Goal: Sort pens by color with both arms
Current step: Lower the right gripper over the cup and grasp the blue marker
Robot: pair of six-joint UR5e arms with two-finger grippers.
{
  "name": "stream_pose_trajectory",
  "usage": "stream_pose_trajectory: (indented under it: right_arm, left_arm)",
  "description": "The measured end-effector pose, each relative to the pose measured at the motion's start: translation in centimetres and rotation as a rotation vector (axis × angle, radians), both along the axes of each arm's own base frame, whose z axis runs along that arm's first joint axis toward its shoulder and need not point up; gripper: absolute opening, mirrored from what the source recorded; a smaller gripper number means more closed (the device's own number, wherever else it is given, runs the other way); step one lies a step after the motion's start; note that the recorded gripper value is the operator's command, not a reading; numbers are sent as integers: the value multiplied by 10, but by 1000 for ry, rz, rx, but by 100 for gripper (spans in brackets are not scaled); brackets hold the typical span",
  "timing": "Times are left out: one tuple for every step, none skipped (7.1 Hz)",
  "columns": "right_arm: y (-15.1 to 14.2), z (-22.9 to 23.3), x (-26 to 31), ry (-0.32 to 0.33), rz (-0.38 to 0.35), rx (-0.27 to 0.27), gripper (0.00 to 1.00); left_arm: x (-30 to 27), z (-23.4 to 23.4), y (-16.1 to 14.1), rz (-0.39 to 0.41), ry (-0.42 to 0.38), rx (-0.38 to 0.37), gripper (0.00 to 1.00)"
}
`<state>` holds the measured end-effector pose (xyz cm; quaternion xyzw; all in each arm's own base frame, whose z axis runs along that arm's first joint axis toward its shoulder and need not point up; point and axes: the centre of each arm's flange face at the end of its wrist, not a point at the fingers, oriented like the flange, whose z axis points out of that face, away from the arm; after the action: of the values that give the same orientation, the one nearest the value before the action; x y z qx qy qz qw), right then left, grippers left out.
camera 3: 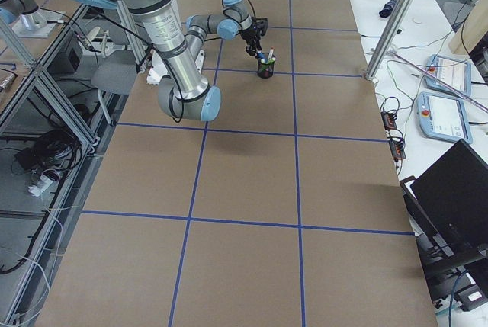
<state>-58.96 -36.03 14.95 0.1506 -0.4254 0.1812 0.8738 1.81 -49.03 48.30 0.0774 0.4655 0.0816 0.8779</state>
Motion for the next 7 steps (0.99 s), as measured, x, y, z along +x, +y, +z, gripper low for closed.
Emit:
stream_pose_trajectory:
  right_arm:
    - [0,1,-1,7,2,10,39]
    - [0,1,-2,10,3,14,14]
    - [0,0,-3,11,4,17,0]
    - [1,0,-3,12,3,18,0]
    - [1,-2,-3,11,3,22,0]
    - [1,-5,-2,6,5,27,0]
    - [1,-9,3,-3,10,35,0]
  left_arm:
    - [0,-1,2,0,0,1,100]
    - [0,0,4,0,0,-2,100]
    - [0,1,5,1,0,-3,100]
    - [0,2,6,1,-1,-5,100]
    - [0,2,6,1,-1,-5,100]
    - [0,2,6,1,0,-6,100]
    - [0,3,6,1,1,-7,100]
